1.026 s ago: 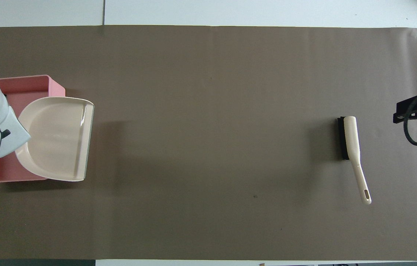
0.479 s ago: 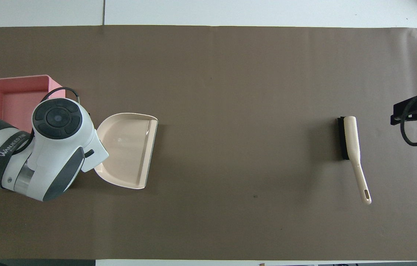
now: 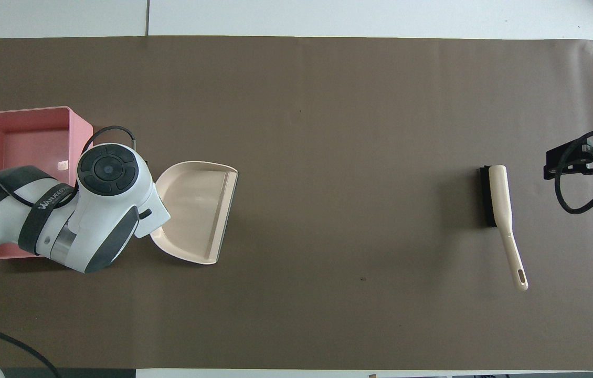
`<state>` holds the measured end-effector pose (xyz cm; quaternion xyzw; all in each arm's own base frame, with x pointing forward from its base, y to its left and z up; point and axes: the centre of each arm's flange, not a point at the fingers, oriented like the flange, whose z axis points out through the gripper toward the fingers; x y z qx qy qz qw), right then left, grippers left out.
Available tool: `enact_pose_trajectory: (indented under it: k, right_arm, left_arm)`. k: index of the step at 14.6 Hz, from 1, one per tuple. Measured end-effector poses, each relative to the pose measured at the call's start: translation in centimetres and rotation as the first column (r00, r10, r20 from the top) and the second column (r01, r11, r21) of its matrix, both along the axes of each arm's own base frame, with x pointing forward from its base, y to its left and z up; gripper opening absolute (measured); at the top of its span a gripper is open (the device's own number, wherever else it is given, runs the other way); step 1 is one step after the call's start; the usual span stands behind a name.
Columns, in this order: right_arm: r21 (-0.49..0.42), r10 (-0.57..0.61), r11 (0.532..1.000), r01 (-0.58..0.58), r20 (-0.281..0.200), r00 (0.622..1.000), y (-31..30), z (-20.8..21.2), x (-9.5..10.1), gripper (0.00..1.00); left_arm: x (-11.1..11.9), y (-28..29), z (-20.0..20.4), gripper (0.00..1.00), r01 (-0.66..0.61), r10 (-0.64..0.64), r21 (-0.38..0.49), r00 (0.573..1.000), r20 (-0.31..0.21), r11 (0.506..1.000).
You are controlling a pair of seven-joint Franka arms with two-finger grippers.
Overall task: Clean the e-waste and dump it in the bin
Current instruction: 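Lower the emptied dustpan onto the table beside the bin with the left gripper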
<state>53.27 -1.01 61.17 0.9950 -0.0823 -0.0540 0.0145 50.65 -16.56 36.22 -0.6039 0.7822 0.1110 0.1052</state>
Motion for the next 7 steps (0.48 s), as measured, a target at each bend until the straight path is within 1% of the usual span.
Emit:
enact_pose_trajectory:
  k: [3, 5, 7]
  right_arm:
    - [0.001, -0.006, 1.0, 0.006, -0.001, 1.0, -0.3, 0.0, -0.1, 1.0]
    - [0.001, -0.012, 1.0, 0.012, 0.001, 1.0, -0.7, 0.2, -0.2, 1.0]
    - [0.001, -0.014, 1.0, 0.014, 0.003, 1.0, -0.8, 0.3, -0.2, 1.0]
  left_arm:
    - [0.2, 0.1, -0.8, 0.32, -0.018, 0.018, -0.032, 1.0, -0.001, 0.999]
    - [0.4, 0.7, -1.7, 0.32, -0.061, 0.061, -0.044, 0.998, -0.013, 0.997]
    - [0.6, 1.3, -2.0, 0.32, -0.103, 0.103, -0.048, 0.995, -0.013, 0.993]
